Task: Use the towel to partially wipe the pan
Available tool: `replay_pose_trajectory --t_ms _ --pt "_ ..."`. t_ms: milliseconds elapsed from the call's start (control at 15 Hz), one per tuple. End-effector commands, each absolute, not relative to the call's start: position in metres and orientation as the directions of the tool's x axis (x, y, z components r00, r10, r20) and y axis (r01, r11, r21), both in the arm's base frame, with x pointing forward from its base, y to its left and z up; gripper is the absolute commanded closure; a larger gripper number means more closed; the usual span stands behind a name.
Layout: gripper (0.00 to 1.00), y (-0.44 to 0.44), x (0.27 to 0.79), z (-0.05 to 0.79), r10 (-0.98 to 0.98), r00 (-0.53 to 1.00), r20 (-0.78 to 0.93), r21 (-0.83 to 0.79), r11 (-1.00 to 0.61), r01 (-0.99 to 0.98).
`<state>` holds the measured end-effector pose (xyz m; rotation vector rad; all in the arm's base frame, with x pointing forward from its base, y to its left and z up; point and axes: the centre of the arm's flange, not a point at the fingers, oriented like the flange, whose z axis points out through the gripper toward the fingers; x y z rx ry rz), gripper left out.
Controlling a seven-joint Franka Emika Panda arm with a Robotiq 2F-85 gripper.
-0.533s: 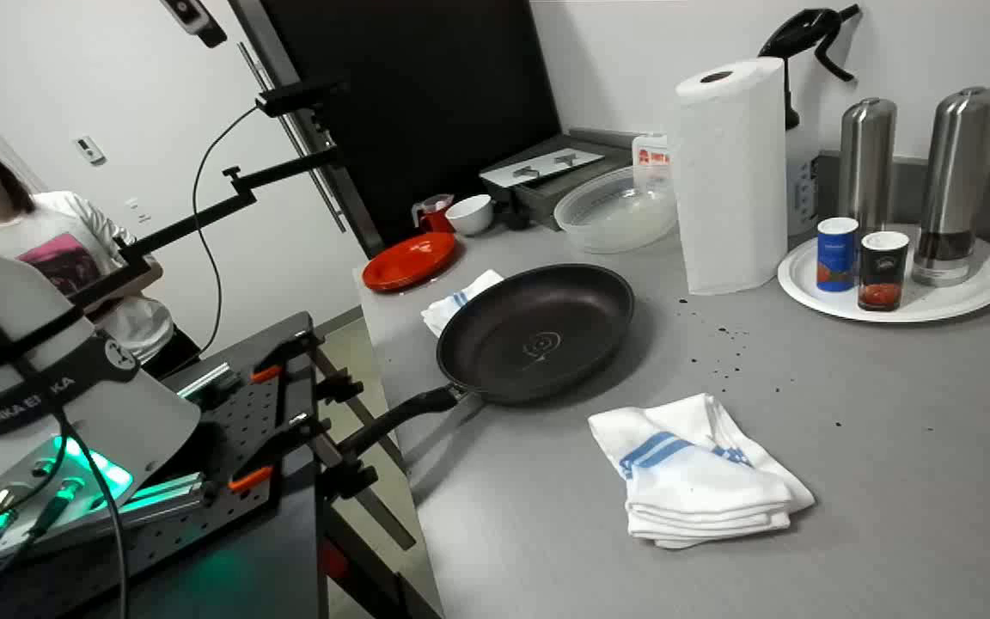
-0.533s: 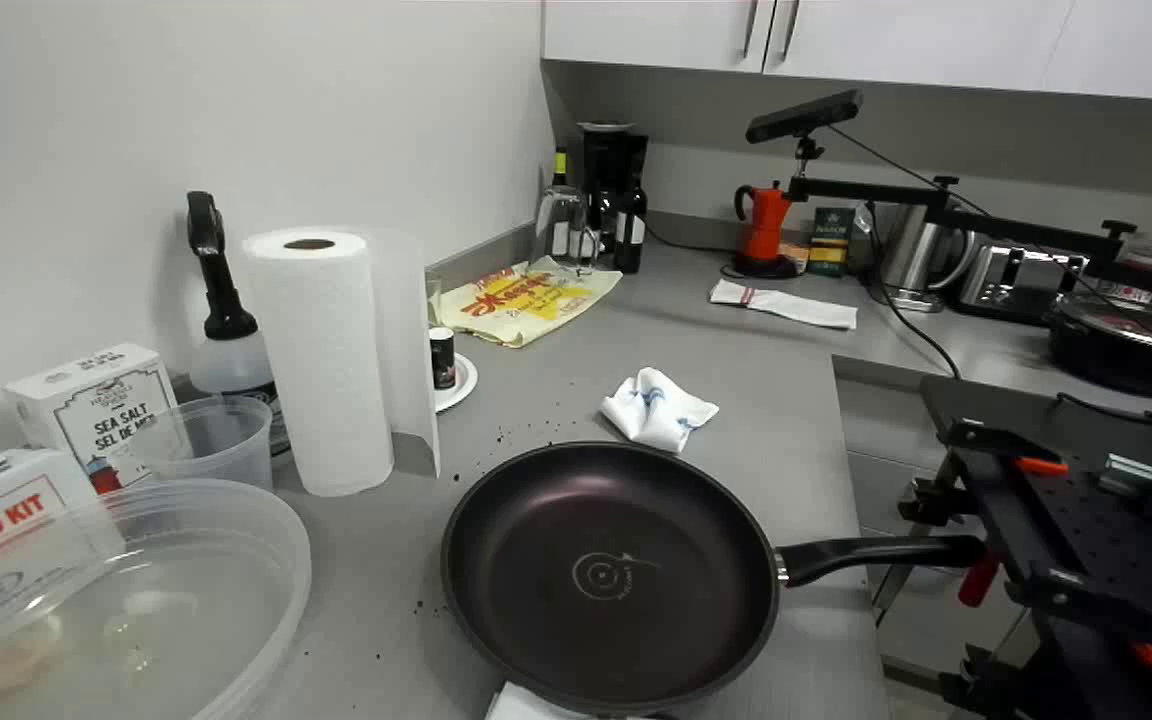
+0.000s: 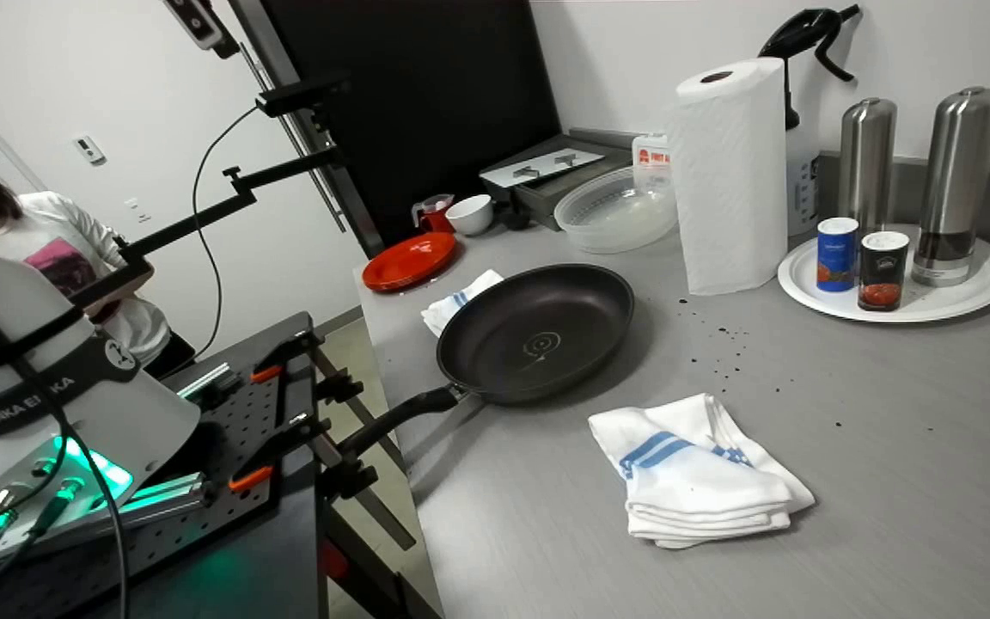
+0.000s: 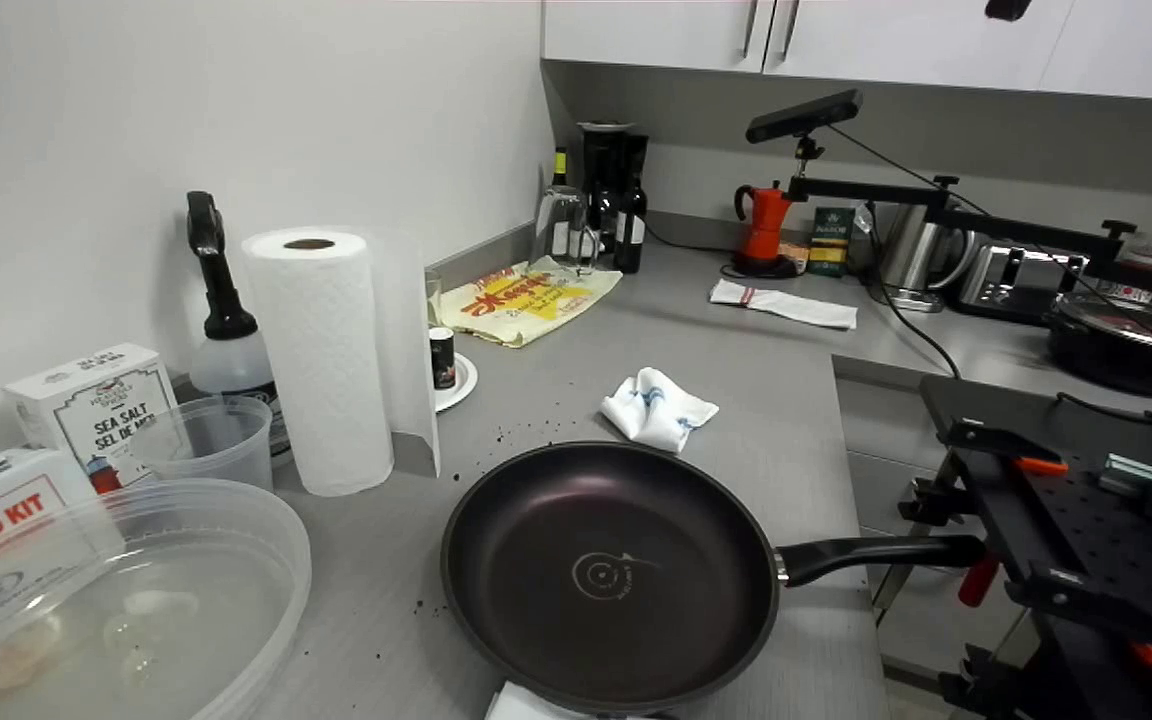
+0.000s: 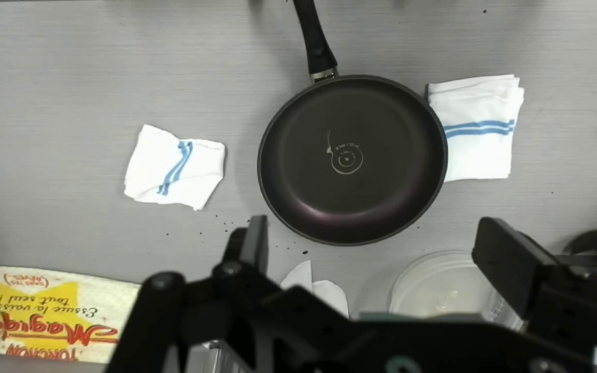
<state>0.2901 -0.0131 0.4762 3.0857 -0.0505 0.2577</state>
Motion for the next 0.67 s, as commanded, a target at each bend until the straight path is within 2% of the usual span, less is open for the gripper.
replay_pose_trajectory --t_ms 0,600 --pt "0.0 -0.034 0.325 0.452 -0.082 0.988 0.128 0.04 -0.995 -0.087" --pt "0.0 -0.126 0.4 0.396 -0.395 0.905 0.162 0.005 -0.916 -0.401"
